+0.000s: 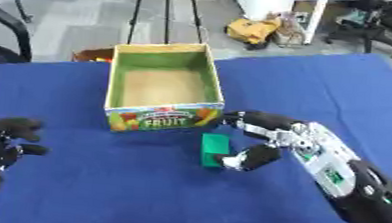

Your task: Pick up objects on the table and place them in the box.

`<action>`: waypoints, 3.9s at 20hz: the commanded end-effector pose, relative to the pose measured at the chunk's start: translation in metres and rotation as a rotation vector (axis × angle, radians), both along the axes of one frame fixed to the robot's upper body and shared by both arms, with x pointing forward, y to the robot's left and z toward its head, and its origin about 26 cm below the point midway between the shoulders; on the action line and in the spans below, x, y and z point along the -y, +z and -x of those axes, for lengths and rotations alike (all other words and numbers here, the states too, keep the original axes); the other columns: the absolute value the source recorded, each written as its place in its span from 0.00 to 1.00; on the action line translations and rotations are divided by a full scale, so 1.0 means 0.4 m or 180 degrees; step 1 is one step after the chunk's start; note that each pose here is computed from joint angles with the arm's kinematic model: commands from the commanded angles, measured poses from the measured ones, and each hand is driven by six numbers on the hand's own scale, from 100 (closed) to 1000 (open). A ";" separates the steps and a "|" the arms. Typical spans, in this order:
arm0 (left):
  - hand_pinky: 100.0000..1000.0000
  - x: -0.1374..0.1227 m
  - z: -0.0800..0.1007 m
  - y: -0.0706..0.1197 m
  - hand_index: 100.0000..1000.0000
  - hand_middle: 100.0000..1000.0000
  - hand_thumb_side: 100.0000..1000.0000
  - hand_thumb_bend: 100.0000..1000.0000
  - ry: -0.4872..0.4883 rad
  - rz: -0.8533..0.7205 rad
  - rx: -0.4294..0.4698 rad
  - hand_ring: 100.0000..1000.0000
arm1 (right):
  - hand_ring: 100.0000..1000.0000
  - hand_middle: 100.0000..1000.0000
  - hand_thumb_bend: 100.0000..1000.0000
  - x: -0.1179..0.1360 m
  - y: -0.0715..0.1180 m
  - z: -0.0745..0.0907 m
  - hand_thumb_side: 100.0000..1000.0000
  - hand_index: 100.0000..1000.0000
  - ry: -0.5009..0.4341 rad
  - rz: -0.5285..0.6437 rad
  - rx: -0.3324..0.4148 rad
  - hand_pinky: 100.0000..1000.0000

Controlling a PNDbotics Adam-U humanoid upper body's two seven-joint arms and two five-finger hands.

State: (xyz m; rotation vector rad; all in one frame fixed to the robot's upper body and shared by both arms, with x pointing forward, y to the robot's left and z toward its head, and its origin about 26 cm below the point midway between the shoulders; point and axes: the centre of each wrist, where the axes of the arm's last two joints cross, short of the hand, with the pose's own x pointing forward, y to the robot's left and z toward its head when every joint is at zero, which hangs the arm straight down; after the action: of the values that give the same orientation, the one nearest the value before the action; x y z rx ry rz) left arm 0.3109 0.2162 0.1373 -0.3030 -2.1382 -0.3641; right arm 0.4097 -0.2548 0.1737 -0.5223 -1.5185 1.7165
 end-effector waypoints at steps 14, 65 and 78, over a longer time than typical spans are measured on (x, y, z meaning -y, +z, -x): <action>0.62 0.000 0.001 0.008 0.73 0.52 0.84 0.62 -0.0019 -0.0018 0.0044 0.84 | 0.92 0.86 0.17 -0.001 -0.008 -0.009 0.65 1.00 -0.0008 0.0069 -0.0009 0.84; 0.62 -0.004 -0.002 0.018 0.73 0.52 0.82 0.63 -0.0036 -0.0057 0.0078 0.83 | 0.35 0.13 0.00 0.025 0.229 0.029 0.00 0.95 -0.0217 -0.0056 0.1099 0.57; 0.62 0.023 -0.002 0.055 0.74 0.52 0.81 0.62 -0.0310 -0.0099 0.0241 0.83 | 0.39 0.17 0.00 0.199 0.208 -0.083 0.00 0.94 -0.1395 -0.0151 0.1190 0.60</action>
State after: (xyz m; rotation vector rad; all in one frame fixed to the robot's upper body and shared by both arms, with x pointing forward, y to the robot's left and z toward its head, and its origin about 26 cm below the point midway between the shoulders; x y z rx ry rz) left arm 0.3135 0.2064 0.1488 -0.3758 -2.1626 -0.4309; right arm 0.4413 -0.3239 0.2445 -1.0547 -1.5410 1.3333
